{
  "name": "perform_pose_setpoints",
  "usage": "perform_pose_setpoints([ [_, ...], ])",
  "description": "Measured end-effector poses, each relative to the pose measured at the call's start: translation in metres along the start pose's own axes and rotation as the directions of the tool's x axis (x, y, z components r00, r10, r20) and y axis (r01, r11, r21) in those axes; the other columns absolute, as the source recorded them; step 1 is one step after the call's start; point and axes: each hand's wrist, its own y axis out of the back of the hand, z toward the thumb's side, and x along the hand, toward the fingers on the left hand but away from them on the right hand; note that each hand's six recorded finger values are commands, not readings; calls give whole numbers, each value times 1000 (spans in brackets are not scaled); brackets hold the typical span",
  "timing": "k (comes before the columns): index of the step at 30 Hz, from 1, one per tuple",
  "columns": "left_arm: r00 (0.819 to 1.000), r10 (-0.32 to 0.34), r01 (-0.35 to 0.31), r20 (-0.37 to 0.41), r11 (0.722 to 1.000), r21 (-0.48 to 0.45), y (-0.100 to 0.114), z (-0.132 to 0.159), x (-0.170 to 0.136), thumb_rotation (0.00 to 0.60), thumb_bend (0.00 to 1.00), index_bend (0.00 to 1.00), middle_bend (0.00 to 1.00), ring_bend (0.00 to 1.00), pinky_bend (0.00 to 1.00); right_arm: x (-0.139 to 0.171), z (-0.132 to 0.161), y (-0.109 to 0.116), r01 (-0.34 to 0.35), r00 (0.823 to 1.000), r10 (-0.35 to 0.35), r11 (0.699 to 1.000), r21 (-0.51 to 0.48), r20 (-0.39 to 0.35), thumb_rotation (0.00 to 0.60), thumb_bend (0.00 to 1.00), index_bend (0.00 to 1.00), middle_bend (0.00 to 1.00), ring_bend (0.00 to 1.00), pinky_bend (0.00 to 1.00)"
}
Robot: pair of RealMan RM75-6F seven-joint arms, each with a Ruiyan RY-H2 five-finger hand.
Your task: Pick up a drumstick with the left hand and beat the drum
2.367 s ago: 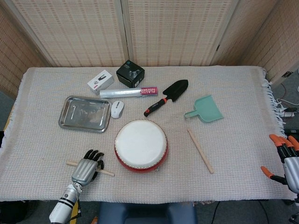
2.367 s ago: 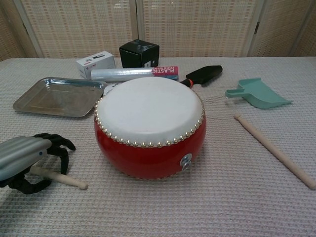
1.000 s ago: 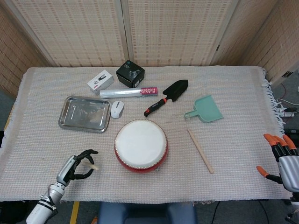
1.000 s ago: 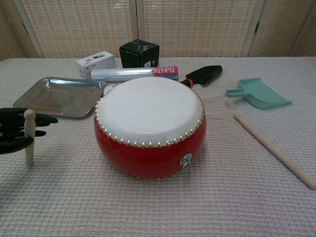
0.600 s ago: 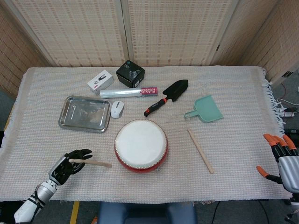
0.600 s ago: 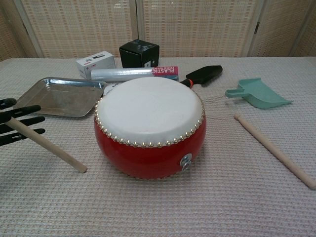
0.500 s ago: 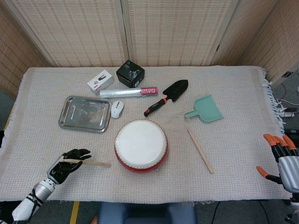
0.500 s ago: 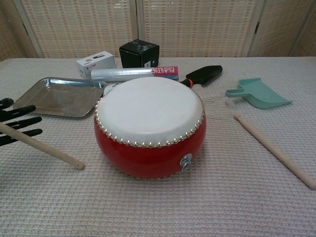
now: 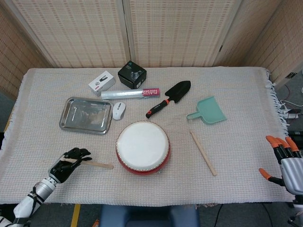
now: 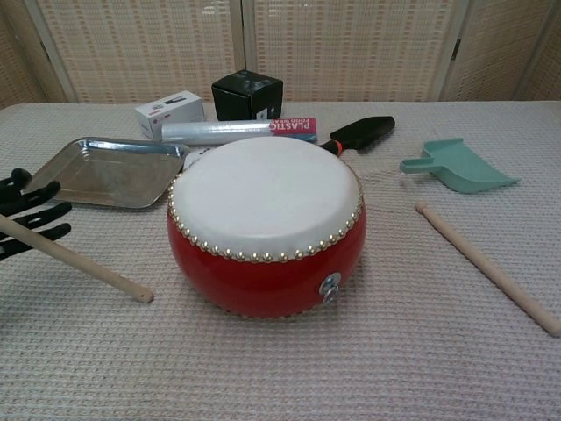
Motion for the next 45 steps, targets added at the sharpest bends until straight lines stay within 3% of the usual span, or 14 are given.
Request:
perform_pose_setpoints([
  [11, 1000, 12, -17, 27, 982, 187, -35, -12, 28, 600, 355, 559, 500, 439, 492, 2, -4, 2, 3, 1000, -3, 1000, -2, 12, 600, 181, 12, 98, 0, 29],
  [19, 997, 40, -57, 64, 952, 301, -56, -24, 49, 600, 357, 684, 687, 636, 699, 3, -7, 2, 6, 1000, -6, 1000, -6, 18, 600, 181, 12, 98, 0, 29],
  [25, 991, 77, -106, 111, 953, 283, -71, -25, 61, 600, 355, 838, 868, 817, 862, 2, -8, 2, 4, 1000, -4, 1000, -8, 17, 600, 182, 12, 98, 0, 29],
  [31, 983, 98, -141, 153, 943, 300, -75, -19, 61, 600, 355, 890, 938, 889, 940, 3, -10, 3, 7, 1000, -7, 1000, -9, 20, 600, 181, 11, 98, 0, 29],
  [37, 980, 92, -158, 178, 901, 405, -71, -10, 53, 600, 357, 901, 955, 907, 953, 3, -8, 2, 6, 1000, -6, 1000, -12, 12, 600, 181, 11, 98, 0, 29],
  [42, 982, 69, -156, 178, 828, 538, -65, -1, 40, 600, 356, 903, 958, 917, 963, 2, -7, 0, 3, 1000, -3, 1000, -15, 8, 600, 181, 11, 98, 0, 29],
  [45, 984, 59, -149, 171, 801, 579, -65, -1, 34, 600, 357, 898, 950, 915, 962, 2, -6, -1, 2, 1000, -2, 1000, -17, 7, 600, 181, 11, 98, 0, 29],
])
